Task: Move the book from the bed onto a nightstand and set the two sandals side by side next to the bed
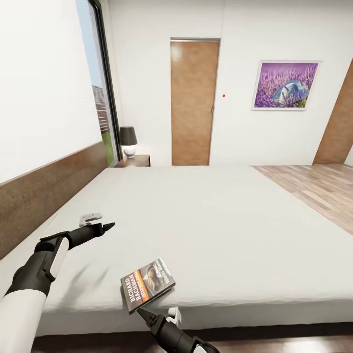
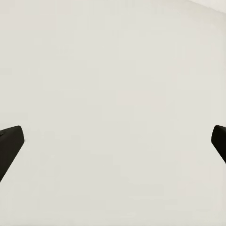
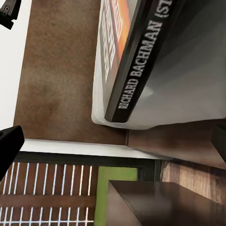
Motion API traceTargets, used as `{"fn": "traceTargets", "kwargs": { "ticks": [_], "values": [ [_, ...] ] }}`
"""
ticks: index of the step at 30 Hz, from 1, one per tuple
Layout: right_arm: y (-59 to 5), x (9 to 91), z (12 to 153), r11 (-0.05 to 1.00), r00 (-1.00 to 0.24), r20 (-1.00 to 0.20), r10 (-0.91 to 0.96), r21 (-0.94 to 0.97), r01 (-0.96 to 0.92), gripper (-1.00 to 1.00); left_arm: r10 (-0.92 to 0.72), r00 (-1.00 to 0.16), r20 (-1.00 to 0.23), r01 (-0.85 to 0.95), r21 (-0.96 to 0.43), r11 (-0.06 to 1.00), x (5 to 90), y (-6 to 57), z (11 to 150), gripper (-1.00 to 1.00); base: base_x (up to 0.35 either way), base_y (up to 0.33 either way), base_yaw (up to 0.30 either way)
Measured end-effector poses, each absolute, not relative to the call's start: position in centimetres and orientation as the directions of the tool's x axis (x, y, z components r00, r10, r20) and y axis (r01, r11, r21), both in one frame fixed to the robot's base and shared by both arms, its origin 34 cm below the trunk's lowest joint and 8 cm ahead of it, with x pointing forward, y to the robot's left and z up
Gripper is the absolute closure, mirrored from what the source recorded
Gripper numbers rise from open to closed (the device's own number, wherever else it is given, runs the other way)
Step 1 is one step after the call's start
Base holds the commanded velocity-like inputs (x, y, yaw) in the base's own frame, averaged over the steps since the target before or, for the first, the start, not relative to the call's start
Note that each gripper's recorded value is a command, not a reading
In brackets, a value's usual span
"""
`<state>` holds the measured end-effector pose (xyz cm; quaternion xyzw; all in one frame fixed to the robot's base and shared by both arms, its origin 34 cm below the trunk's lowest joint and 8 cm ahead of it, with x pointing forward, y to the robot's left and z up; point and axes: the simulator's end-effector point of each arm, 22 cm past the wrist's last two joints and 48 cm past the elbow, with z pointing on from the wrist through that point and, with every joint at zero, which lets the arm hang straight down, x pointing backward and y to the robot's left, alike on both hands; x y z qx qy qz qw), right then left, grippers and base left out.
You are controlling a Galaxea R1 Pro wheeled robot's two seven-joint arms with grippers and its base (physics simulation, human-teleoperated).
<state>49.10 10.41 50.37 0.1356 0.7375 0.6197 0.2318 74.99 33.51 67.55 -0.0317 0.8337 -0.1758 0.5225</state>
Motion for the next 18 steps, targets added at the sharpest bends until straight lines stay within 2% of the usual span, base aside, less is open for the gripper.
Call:
{"fn": "traceTargets", "kwargs": {
  "ticks": [11,18],
  "values": [
    [10.48,49.14,50.51,0.193,-0.856,-0.175,0.487,0.977,-0.09,-1.0,-0.237,-0.453,-0.859,0.13,-0.327,0.936,74.98,33.5,67.52,-1.0,0.0,0.0,0.006],
    [10.69,49.24,50.94,0.186,-0.855,-0.179,0.486,0.978,-0.099,-1.0,-0.237,-0.455,-0.858,0.13,-0.327,0.936,74.98,33.51,67.36,-1.0,0.0,0.0,0.108]
  ]
}}
